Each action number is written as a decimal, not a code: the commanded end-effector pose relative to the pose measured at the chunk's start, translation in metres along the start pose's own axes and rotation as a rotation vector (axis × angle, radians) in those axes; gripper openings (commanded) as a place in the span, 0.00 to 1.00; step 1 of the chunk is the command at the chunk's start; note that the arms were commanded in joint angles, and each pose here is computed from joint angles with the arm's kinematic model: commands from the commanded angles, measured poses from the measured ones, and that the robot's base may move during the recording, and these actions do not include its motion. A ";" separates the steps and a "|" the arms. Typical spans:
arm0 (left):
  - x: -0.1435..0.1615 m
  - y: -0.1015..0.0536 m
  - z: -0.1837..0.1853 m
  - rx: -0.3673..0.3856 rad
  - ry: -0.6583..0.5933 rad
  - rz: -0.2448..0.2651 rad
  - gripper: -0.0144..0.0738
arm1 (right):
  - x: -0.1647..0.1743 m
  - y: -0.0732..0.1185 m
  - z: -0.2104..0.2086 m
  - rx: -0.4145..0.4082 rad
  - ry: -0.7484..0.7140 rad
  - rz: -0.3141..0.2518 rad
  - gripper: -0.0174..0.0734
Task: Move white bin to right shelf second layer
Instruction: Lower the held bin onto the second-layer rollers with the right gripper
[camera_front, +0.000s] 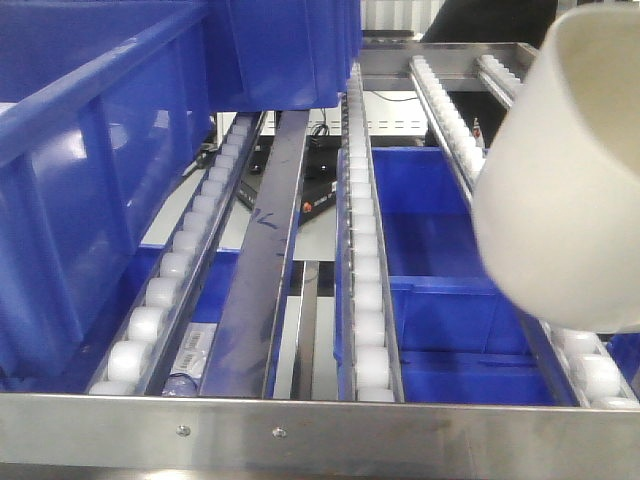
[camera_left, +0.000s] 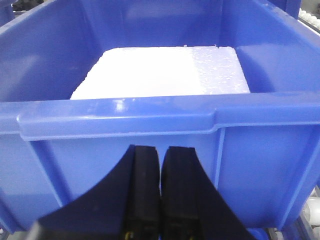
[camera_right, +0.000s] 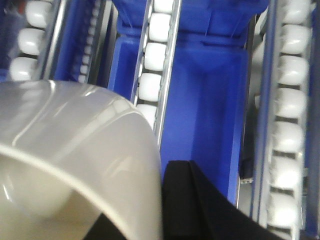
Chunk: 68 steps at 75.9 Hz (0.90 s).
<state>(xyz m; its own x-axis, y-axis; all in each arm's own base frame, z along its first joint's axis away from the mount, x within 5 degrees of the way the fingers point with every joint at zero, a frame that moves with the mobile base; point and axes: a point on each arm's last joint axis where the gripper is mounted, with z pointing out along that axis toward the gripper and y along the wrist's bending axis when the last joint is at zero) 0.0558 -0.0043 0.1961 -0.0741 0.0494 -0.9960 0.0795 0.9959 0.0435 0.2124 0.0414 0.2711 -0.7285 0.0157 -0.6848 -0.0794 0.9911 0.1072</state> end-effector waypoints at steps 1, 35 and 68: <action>0.004 0.000 0.001 0.000 -0.065 -0.005 0.26 | -0.026 0.003 0.001 -0.014 -0.112 0.006 0.25; 0.004 0.000 0.001 0.000 -0.065 -0.005 0.26 | -0.026 0.035 0.040 -0.080 0.002 -0.079 0.25; 0.004 0.000 0.001 0.000 -0.065 -0.005 0.26 | -0.019 0.036 0.061 -0.065 0.074 -0.092 0.25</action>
<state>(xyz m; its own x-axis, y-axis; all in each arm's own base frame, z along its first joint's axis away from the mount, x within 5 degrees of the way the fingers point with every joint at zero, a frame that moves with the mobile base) 0.0558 -0.0043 0.1961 -0.0741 0.0494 -0.9960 0.0795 0.9959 0.0435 0.2560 0.0823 0.2261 -0.8287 -0.1040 -0.5500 -0.1801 0.9799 0.0861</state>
